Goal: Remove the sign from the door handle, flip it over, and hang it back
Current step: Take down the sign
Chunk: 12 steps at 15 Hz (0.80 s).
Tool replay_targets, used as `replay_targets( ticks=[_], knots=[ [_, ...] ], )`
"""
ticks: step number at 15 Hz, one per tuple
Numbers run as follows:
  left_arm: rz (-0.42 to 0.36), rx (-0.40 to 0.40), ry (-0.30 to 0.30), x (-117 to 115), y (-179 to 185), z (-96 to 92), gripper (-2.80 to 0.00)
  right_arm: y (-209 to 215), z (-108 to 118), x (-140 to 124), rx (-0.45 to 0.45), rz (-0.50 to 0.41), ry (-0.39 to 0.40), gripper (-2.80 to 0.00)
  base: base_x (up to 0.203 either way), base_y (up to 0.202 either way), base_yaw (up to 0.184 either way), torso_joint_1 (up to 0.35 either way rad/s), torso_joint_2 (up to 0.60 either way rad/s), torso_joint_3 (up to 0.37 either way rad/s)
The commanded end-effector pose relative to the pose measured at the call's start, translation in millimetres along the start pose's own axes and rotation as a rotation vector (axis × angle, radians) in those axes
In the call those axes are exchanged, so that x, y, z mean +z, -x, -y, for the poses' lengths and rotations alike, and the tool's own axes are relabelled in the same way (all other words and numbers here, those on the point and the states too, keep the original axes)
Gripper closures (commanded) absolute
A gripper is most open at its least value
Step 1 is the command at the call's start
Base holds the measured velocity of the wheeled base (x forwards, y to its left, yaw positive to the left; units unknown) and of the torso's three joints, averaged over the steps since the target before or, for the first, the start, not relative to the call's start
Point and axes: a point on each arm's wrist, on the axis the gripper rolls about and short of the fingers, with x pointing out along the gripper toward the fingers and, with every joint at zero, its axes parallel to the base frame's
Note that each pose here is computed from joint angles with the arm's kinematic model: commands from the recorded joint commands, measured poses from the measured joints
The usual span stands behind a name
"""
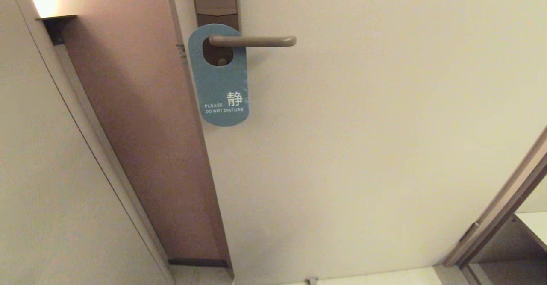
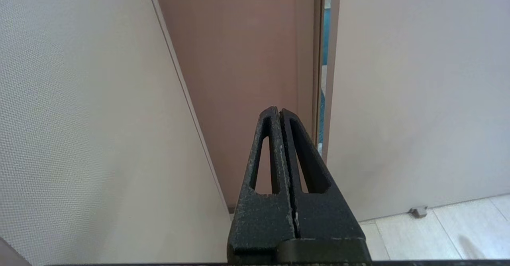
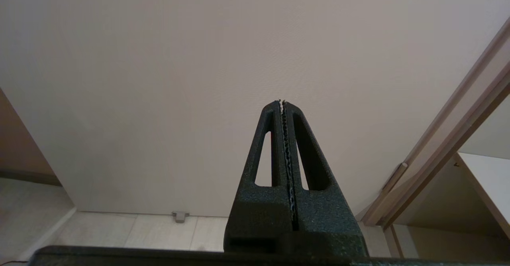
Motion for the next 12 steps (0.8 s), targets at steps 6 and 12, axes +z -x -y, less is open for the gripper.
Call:
replay_targets(
  ticks=[6, 12],
  knots=[
    [-0.002, 0.001, 0.007, 0.0, -0.1, 0.0, 0.0, -0.1, 0.0, 0.0, 0.001, -0.002, 0.0, 0.0, 0.0, 0.0, 0.0, 0.0, 0.0, 0.0],
    [0.023, -0.012, 0.003, 7.4, 1.9, -0.2, 0.0, -0.1, 0.0, 0.0, 0.001, -0.002, 0.0, 0.0, 0.0, 0.0, 0.0, 0.0, 0.0, 0.0]
  ],
)
